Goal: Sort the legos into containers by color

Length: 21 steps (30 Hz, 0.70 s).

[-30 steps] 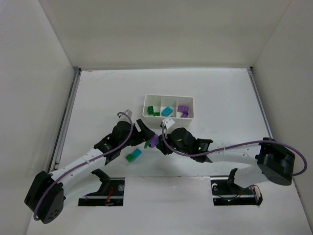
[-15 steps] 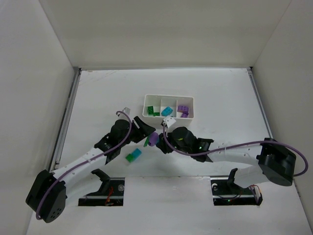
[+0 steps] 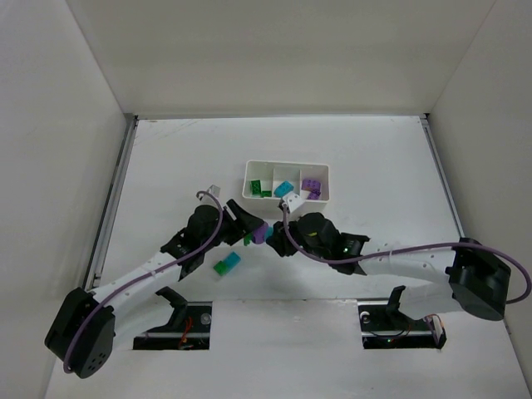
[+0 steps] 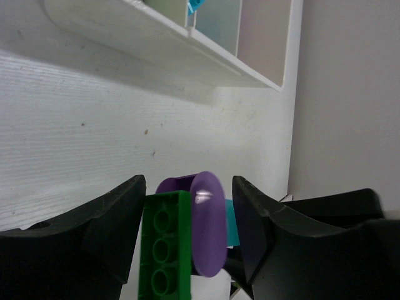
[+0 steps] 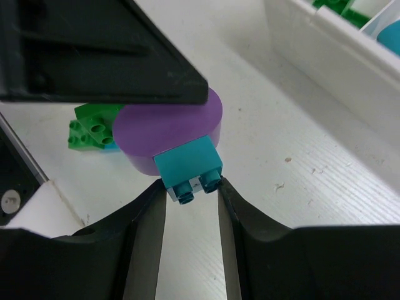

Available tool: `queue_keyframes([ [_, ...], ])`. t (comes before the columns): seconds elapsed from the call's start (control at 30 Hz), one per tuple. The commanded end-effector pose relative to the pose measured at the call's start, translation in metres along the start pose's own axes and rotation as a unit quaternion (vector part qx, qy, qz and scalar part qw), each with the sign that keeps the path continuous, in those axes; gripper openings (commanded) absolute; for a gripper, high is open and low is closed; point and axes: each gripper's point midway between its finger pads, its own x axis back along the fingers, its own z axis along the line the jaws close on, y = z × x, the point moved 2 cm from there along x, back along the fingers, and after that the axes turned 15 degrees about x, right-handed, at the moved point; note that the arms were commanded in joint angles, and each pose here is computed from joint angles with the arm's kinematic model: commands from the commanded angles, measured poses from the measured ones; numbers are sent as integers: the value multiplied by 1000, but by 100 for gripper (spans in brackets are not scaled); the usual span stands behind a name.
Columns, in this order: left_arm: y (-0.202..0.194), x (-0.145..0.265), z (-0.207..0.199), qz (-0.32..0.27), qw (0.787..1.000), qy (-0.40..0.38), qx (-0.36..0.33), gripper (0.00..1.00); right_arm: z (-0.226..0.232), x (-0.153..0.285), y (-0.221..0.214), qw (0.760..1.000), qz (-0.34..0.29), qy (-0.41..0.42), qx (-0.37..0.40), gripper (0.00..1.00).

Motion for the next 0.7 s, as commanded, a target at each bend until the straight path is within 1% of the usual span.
queue_keyframes([
  [0.0, -2, 0, 14, 11, 1000, 12, 16, 56, -7, 8, 43, 997, -78, -15, -16, 35],
  [0.2, -7, 1, 3, 25, 1000, -8, 16, 57, -8, 2, 36, 997, -69, -19, -18, 35],
  [0.5, -17, 5, -10, 53, 996, -38, 55, 56, -7, -9, 35, 997, -72, -22, -26, 34],
  [0.6, -18, 6, -11, 52, 996, -41, 57, 55, -6, -10, 34, 997, -71, -22, -27, 34],
  [0.67, -12, 5, -4, 43, 997, -29, 58, 55, -6, -8, 36, 997, -73, -25, -26, 34],
])
